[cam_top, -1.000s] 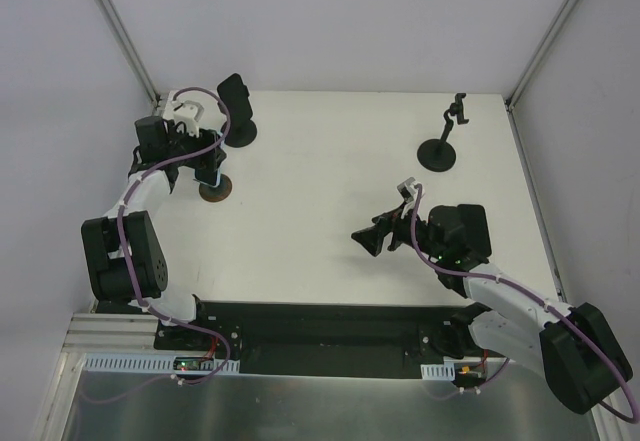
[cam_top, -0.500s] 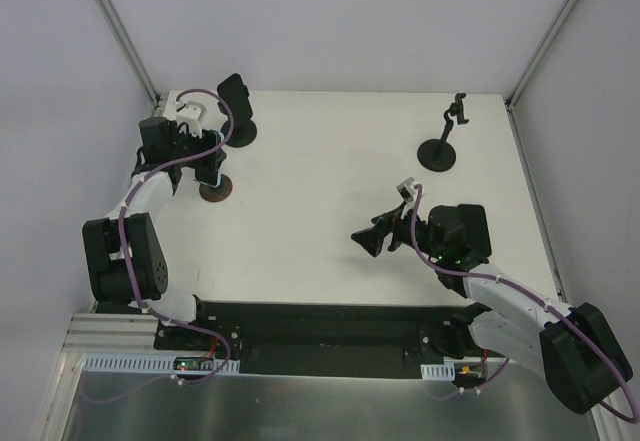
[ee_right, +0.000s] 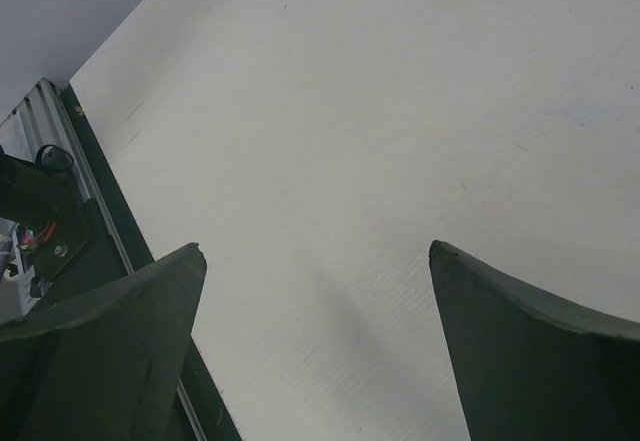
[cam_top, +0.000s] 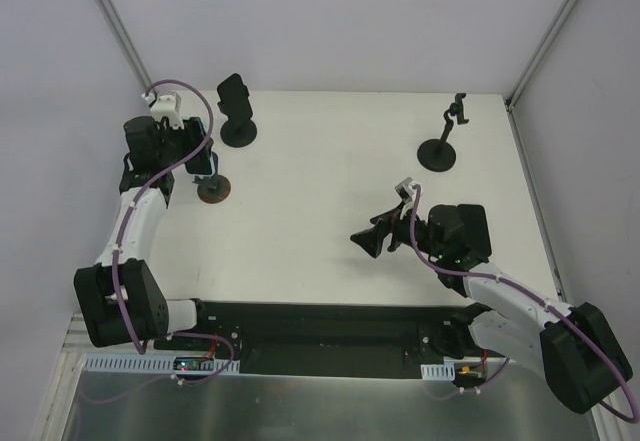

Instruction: Remove the phone from the phone stand

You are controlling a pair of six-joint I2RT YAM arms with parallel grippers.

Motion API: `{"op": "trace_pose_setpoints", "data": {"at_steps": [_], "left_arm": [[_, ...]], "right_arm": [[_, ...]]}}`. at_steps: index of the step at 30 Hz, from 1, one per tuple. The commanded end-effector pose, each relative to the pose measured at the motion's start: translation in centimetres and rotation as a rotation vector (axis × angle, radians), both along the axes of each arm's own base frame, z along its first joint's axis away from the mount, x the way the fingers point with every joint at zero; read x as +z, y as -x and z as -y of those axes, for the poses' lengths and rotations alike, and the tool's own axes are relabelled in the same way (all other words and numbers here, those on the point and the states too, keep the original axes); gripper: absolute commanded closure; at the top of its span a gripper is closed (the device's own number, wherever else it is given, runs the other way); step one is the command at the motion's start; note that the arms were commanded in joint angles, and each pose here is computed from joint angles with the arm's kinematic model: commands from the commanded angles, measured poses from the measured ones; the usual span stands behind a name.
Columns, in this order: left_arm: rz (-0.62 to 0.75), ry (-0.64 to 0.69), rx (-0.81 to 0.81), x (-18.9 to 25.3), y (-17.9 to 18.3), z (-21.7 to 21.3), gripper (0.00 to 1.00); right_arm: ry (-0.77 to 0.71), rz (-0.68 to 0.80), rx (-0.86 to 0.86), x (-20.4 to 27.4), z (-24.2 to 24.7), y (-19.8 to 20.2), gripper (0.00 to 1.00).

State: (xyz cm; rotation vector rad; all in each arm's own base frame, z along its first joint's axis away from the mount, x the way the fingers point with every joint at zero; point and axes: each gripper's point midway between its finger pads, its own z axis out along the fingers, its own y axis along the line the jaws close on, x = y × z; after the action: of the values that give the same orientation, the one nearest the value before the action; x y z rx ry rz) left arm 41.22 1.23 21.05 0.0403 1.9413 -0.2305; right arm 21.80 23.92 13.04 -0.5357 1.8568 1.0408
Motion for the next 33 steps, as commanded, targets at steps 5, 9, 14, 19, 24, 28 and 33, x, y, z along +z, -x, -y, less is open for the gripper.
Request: {"op": "trace_pose_setpoints", "data": {"at_steps": [5,9,14,19,24,28,33], "left_arm": [[0.047,0.177,0.196,6.9,2.4,1.5,0.99],[0.070,0.339,0.174,9.2,4.7,4.5,1.00],[0.027,0.472,0.093,8.6,7.8,9.1,1.00],[-0.089,0.598,0.008,6.4,10.1,13.8,1.00],[-0.187,0.664,-0.044,4.9,11.8,17.2,1.00],[-0.233,0.683,-0.062,4.1,12.7,19.1,1.00],[-0.282,0.688,-0.088,3.3,13.5,21.1,1.00]], "right_arm": [[-0.034,0.120,0.040,4.3,-0.9,-0.5,0.04],[-0.043,0.136,0.056,5.6,-1.6,-0.2,0.04],[-0.065,0.148,0.100,7.1,-3.5,0.8,0.04],[-0.082,0.177,0.118,9.2,-5.9,1.1,0.04],[-0.079,0.158,0.083,9.8,-8.0,0.7,0.03],[-0.085,0.140,0.083,10.0,-9.7,0.2,0.01],[-0.082,0.120,0.107,10.1,-12.1,-0.1,0.11]]}}
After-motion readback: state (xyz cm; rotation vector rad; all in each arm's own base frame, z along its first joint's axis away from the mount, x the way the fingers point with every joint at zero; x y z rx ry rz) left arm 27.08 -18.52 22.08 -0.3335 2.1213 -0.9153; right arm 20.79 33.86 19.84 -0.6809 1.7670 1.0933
